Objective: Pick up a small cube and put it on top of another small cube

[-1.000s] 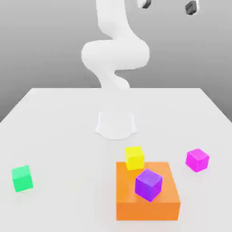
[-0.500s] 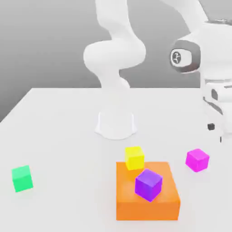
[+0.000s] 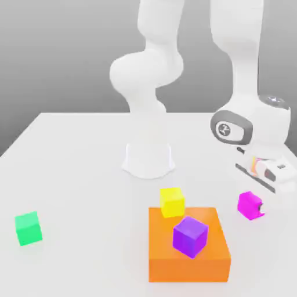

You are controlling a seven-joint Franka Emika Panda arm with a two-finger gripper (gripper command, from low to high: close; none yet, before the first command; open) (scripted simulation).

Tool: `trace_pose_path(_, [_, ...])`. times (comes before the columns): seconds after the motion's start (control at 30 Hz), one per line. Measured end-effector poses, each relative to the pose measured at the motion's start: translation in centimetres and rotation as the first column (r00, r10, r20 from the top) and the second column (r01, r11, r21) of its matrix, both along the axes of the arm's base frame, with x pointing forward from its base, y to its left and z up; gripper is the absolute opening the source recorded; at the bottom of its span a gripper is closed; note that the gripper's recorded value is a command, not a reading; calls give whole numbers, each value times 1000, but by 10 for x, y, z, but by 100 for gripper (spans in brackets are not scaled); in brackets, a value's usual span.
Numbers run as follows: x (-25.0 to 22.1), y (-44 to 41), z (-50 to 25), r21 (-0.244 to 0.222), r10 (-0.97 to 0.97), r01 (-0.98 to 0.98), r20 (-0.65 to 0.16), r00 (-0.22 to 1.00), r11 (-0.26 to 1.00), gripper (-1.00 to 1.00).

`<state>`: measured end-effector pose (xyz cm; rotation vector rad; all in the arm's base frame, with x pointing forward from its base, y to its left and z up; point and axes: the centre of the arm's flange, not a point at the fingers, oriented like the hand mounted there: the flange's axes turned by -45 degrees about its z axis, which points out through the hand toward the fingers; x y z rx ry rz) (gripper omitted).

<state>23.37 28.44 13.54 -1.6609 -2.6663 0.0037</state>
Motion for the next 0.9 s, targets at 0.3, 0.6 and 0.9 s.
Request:
trace_pose_path(0.3, [3, -3, 57, 0, -11, 11, 2, 1000, 1000, -100])
trace_pose_path(0.6, [69, -111, 132, -2, -404, 404, 5, 915, 915, -100])
trace_pose_path(0.9, [80, -225, 170, 1, -714, 714, -1, 700, 700, -100])
